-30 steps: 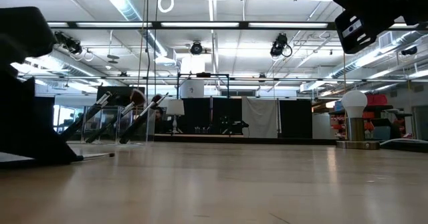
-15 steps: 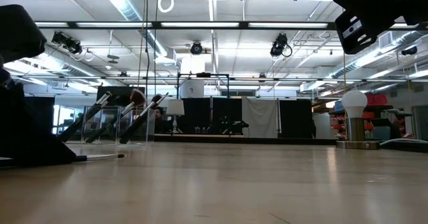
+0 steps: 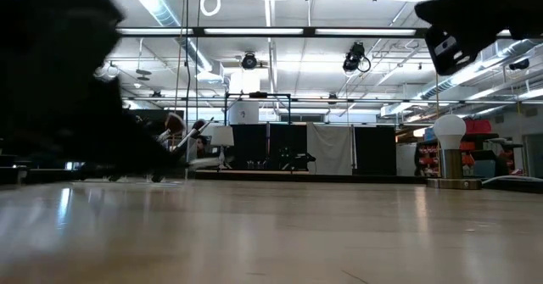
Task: Pick & Place Makeup Brushes
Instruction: Put the black eyeshadow brush into the transparent organizer
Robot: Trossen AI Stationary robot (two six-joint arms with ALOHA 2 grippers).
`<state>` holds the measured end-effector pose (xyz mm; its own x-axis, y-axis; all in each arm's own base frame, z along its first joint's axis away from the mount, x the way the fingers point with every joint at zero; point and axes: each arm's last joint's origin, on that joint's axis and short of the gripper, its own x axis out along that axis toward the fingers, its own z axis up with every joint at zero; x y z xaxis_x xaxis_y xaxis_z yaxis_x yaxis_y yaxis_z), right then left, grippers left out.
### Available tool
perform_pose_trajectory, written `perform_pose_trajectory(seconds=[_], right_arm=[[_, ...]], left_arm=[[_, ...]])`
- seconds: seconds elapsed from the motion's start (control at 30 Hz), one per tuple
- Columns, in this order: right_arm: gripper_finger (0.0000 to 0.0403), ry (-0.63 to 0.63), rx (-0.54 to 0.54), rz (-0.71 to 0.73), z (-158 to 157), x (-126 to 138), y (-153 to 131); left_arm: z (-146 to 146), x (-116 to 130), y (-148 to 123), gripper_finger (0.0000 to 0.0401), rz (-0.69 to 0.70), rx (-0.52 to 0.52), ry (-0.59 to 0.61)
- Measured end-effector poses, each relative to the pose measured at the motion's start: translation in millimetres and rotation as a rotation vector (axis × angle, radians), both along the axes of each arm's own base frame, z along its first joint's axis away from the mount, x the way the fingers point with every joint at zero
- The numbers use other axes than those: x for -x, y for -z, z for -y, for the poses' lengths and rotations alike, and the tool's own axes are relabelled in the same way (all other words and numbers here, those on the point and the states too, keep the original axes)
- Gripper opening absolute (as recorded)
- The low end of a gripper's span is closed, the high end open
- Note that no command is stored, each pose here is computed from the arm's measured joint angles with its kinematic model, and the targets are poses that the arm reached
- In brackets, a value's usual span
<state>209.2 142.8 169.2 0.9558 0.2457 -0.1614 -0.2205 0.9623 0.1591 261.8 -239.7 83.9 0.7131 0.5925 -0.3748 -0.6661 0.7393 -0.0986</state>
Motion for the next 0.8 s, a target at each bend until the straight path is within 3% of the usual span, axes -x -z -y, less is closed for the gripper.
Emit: perform_pose_trajectory(seconds=[0.17,0.33,0.47,0.67,0.8], right_arm=[[0.012,0.021,-0.003,-0.094,0,-3,19],[0.0143,0.139,0.011,-0.165,1,-8,44],[0.0164,0.205,-0.002,-0.077,-1,-15,50],[0.0175,0.103,0.007,0.143,-11,-16,39],[0.0165,0.071,0.048,0.203,-18,-12,34]], left_arm=[[-2,-49,-26,0.0017,-0.007,-0.127,0.037],[2,-91,-63,0.0017,-0.036,-0.234,0.139],[7,-109,-87,0.0018,-0.021,-0.29,0.248],[11,-118,-101,0.0019,0.013,-0.319,0.33],[11,-118,-101,0.002,0.01,-0.321,0.334]])
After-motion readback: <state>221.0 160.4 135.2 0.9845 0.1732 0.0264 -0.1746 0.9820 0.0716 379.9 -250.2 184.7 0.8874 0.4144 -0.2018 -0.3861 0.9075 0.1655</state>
